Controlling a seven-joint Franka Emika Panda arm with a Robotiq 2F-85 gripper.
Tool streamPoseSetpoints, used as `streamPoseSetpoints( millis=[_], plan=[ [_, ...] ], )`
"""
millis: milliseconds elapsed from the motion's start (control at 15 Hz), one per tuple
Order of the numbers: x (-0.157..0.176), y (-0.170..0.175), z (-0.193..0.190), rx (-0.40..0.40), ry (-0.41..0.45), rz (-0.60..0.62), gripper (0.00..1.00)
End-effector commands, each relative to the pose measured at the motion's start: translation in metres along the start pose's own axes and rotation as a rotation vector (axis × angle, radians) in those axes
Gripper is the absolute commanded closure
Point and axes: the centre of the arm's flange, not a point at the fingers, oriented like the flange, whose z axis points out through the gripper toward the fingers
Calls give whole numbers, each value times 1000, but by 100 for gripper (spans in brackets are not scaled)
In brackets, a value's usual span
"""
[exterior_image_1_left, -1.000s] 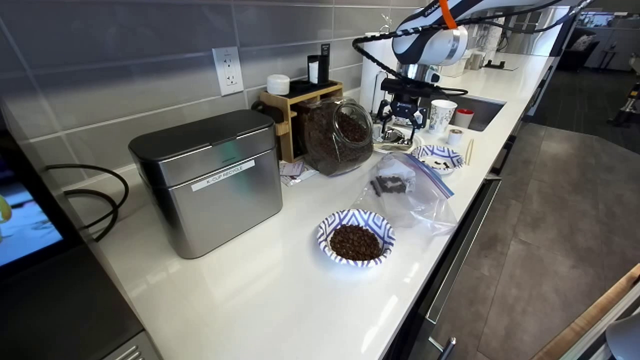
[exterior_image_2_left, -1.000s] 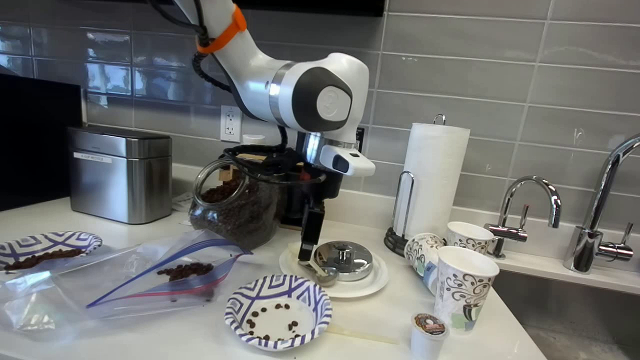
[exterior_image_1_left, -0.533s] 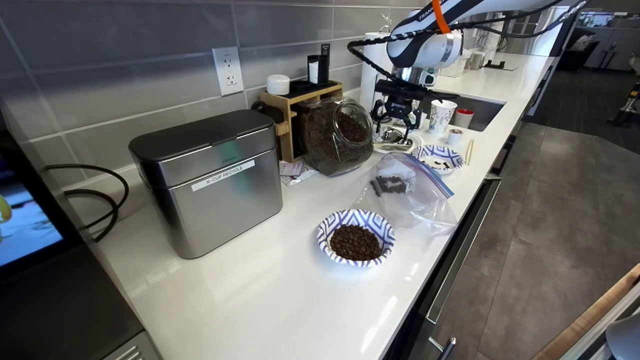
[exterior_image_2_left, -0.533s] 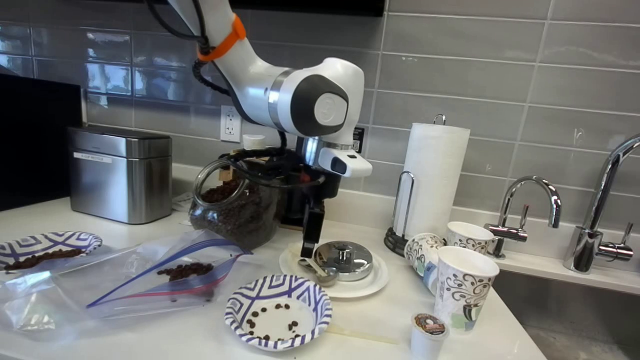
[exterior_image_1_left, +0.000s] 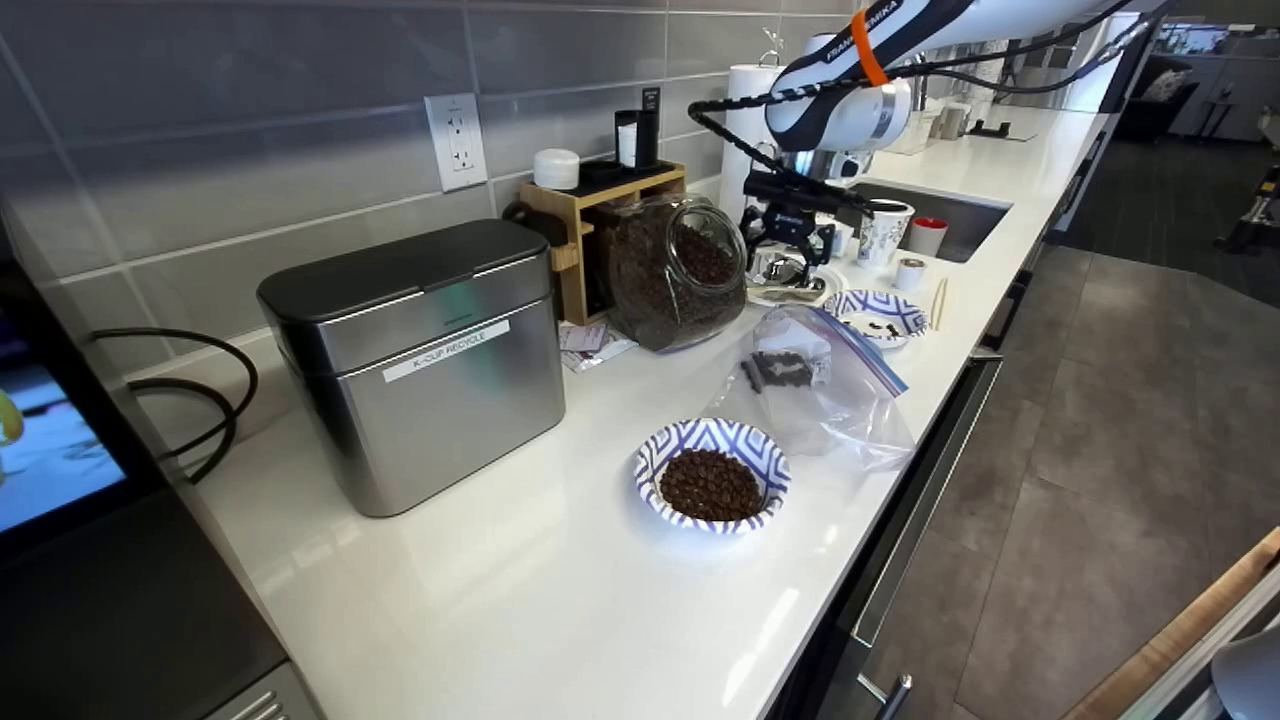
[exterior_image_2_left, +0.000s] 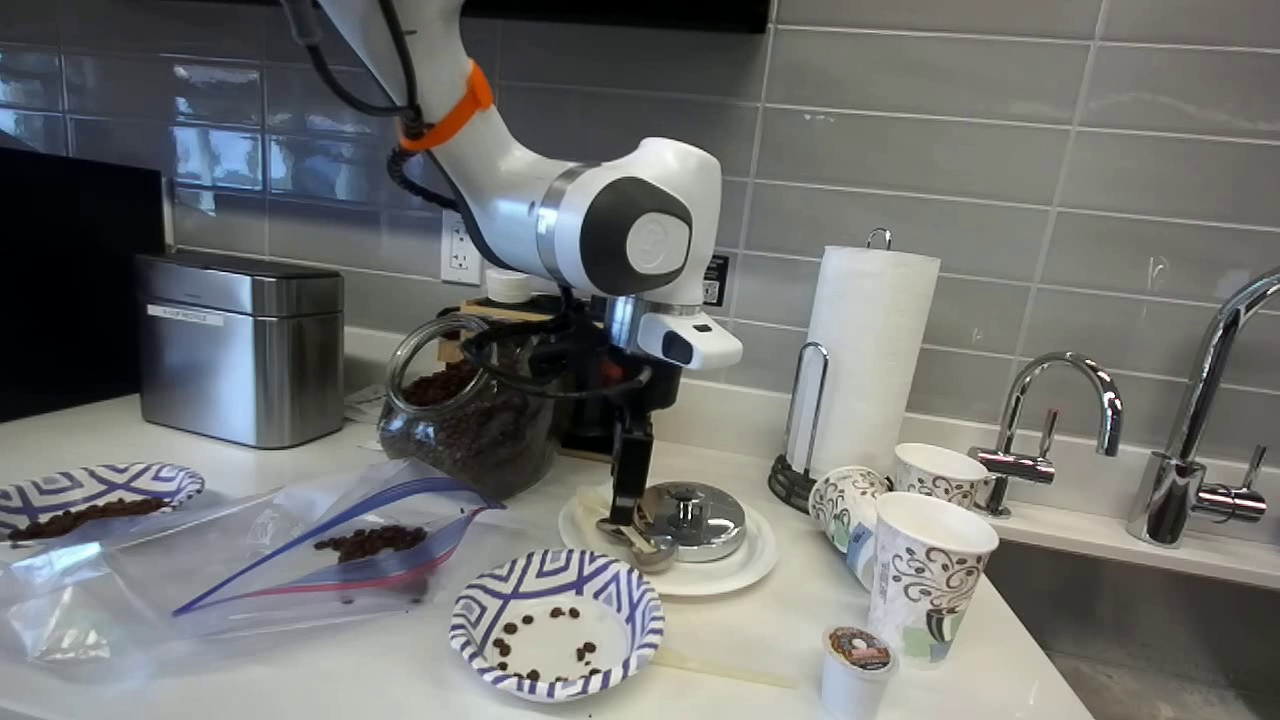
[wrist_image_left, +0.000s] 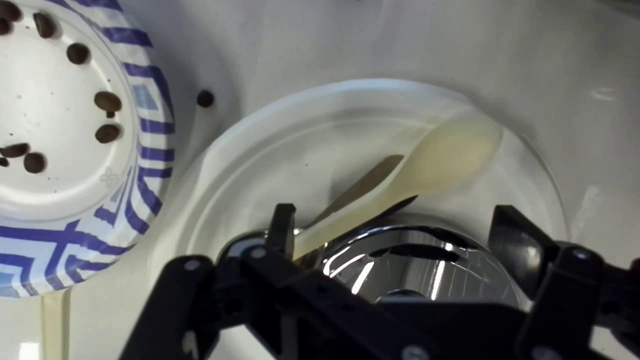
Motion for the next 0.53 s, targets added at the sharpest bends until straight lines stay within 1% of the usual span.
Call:
streamPoseSetpoints(
  millis=[0, 467],
  plan=[
    [5, -7, 11, -3, 19, -1, 0],
    [6, -11, 19, -15, 15, -5, 0]
  ],
)
